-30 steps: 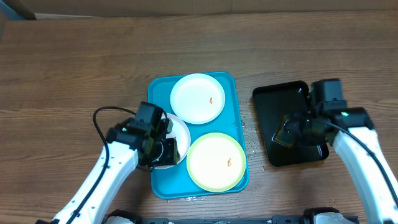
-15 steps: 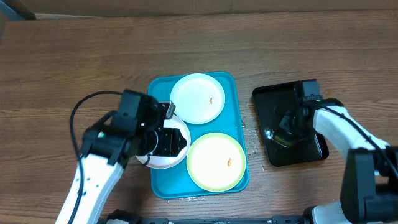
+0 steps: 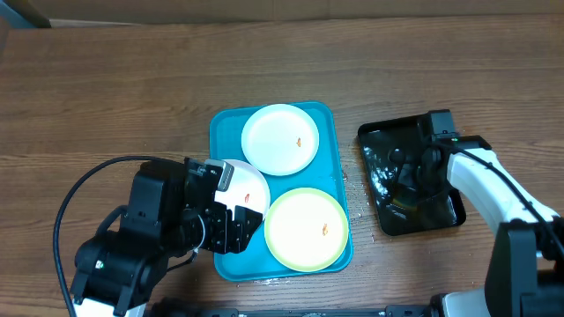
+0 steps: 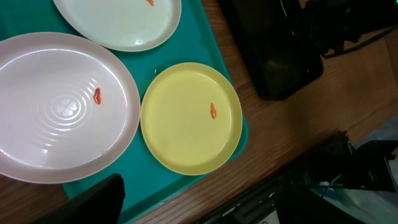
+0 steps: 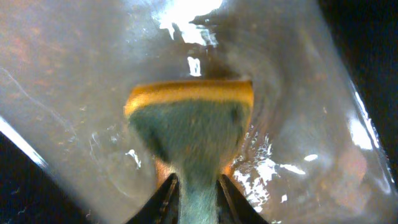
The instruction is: Clean dirty plates on tray and stack at the side
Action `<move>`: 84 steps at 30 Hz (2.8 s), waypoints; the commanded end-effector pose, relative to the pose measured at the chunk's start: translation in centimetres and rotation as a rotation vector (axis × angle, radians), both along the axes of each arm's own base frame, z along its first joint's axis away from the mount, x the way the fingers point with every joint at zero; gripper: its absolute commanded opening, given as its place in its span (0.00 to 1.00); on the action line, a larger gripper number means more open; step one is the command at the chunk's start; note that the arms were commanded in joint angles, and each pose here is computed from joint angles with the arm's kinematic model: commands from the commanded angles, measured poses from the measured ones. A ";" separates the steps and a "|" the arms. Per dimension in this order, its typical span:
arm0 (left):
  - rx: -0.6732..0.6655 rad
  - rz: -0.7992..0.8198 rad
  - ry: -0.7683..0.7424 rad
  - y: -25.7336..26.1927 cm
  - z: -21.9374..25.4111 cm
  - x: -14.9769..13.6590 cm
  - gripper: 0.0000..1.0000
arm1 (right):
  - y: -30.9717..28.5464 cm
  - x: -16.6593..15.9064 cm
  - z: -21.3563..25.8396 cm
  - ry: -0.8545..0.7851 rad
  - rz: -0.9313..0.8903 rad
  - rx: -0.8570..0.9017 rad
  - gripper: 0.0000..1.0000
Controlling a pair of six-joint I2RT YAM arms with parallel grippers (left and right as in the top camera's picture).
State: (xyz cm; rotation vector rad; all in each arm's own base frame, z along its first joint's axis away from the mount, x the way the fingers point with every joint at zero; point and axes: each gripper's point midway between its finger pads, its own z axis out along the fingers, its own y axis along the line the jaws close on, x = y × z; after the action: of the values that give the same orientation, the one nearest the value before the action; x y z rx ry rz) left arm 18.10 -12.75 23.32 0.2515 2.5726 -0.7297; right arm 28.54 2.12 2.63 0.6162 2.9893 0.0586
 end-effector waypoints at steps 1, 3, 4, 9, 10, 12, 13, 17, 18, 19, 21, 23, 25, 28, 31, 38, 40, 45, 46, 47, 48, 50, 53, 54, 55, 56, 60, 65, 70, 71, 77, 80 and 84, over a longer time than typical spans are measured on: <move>0.017 -0.011 0.026 0.0 -0.8 0.1 0.78 | 1.4 -0.6 1.3 0.014 0.025 0.083 0.28; 0.022 -0.011 0.044 0.0 -1.2 0.1 0.78 | 1.8 -2.2 1.0 0.073 0.014 0.102 0.33; 0.024 -0.011 0.050 0.0 -1.3 0.1 0.78 | 1.9 -2.8 0.7 0.097 0.001 0.099 0.36; 0.022 -0.013 0.054 -0.2 -1.4 0.3 0.78 | 1.9 -4.7 -1.5 0.131 -0.053 0.094 0.44; 0.022 -0.013 0.054 -0.2 -1.4 0.3 0.78 | 1.9 -4.6 -2.2 0.114 -0.052 0.094 0.44; 0.022 -0.013 0.054 -0.2 -1.4 0.2 0.78 | 1.4 -4.2 -3.2 0.071 -0.053 0.070 0.18; 0.022 -0.013 0.055 -0.2 -1.4 0.2 0.78 | 1.0 -3.5 -3.4 0.037 -0.060 0.052 0.04; 0.023 -0.013 0.058 -0.1 -1.5 0.2 0.78 | -0.1 -2.5 -2.7 0.008 -0.057 -0.013 0.04; 0.023 -0.013 0.058 -0.1 -1.5 0.2 0.78 | -0.1 -2.2 -2.4 0.002 -0.043 -0.019 0.04; 0.023 -0.013 0.057 -0.1 -1.5 0.2 0.78 | -0.1 -1.8 -2.0 -0.004 -0.020 -0.022 0.04; 0.023 -0.013 0.057 -0.1 -1.5 0.2 0.78 | -0.1 -1.0 -0.9 -0.014 0.019 -0.026 0.06; 0.023 -0.013 0.057 -0.1 -1.5 0.2 0.78 | -0.1 -0.2 0.4 -0.021 0.040 -0.036 0.15; 0.022 -0.012 0.060 -0.1 -1.5 0.2 0.79 | -0.5 0.3 1.5 -0.024 0.044 -0.059 0.24; 0.022 -0.007 0.068 -0.1 -1.5 0.1 0.81 | -0.9 1.3 2.5 -0.049 0.040 -0.086 0.57; 0.025 -0.006 0.073 -0.1 -1.6 0.1 0.83 | -1.1 2.2 2.5 -0.086 0.019 -0.097 0.63; 0.051 -0.003 0.138 0.1 -2.8 -0.2 0.83 | -2.6 3.2 1.1 -0.154 -0.113 -0.165 0.49; 0.070 0.003 0.165 0.3 -3.3 -0.1 0.83 | -2.5 3.0 0.0 -0.145 -0.115 -0.162 0.45; 0.110 0.045 0.244 0.8 -4.6 -0.2 0.82 | -2.3 1.5 -2.0 -0.068 -0.109 -0.150 0.20; 0.113 0.045 0.254 0.8 -4.8 -0.1 0.81 | -2.3 1.4 -2.0 -0.061 -0.109 -0.151 0.16; 0.117 0.043 0.261 0.8 -4.9 -0.1 0.80 | -2.3 1.3 -2.1 -0.057 -0.108 -0.151 0.11; 0.120 0.039 0.266 0.7 -5.1 -0.1 0.79 | -2.3 1.3 -2.1 -0.057 -0.108 -0.151 0.07; 0.131 0.029 0.276 0.5 -5.3 -0.1 0.79 | -2.2 1.4 -2.1 -0.058 -0.107 -0.146 0.04; 0.194 0.048 0.307 0.8 -6.5 -0.3 0.76 | -1.4 1.7 -1.5 -0.056 -0.056 -0.104 0.04; 0.220 0.066 0.318 0.9 -7.0 -0.4 0.75 | -1.0 1.9 -1.1 -0.057 -0.036 -0.087 0.04; 0.246 0.084 0.327 1.1 -7.7 -0.4 0.74 | -0.7 2.1 -0.6 -0.062 -0.021 -0.071 0.04; 0.264 0.096 0.333 1.2 -8.2 -0.5 0.72 | -0.4 2.3 0.1 -0.071 -0.004 -0.056 0.04; 0.279 0.082 0.357 0.2 -11.4 -0.9 0.66 | -0.1 2.6 3.1 -0.118 0.003 -0.040 0.04; 0.303 0.086 0.387 -0.6 -15.8 -1.1 0.52 | 1.3 2.4 6.3 -0.197 0.063 0.043 0.04; 0.326 0.114 0.432 -0.8 -19.6 -0.5 0.36 | 3.2 1.4 9.4 -0.267 0.128 0.147 0.04; 0.333 0.113 0.443 -0.9 -20.3 -0.5 0.36 | 3.7 1.2 9.9 -0.280 0.155 0.172 0.04; 0.326 0.092 0.499 -2.1 -23.2 0.2 0.24 | 6.6 -1.1 12.3 -0.309 0.287 0.301 0.04; 0.327 0.089 0.514 -2.4 -24.0 0.3 0.15 | 7.6 -2.0 12.3 -0.288 0.326 0.307 0.04; 0.358 0.109 0.513 -1.8 -24.5 0.5 0.04 | 10.1 -4.1 12.0 -0.234 0.427 0.319 0.04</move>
State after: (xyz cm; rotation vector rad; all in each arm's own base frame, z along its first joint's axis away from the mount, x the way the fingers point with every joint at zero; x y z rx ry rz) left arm 19.44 -15.54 0.09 0.0437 3.1246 -0.4019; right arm 24.89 10.01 13.10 0.1165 2.8710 0.5390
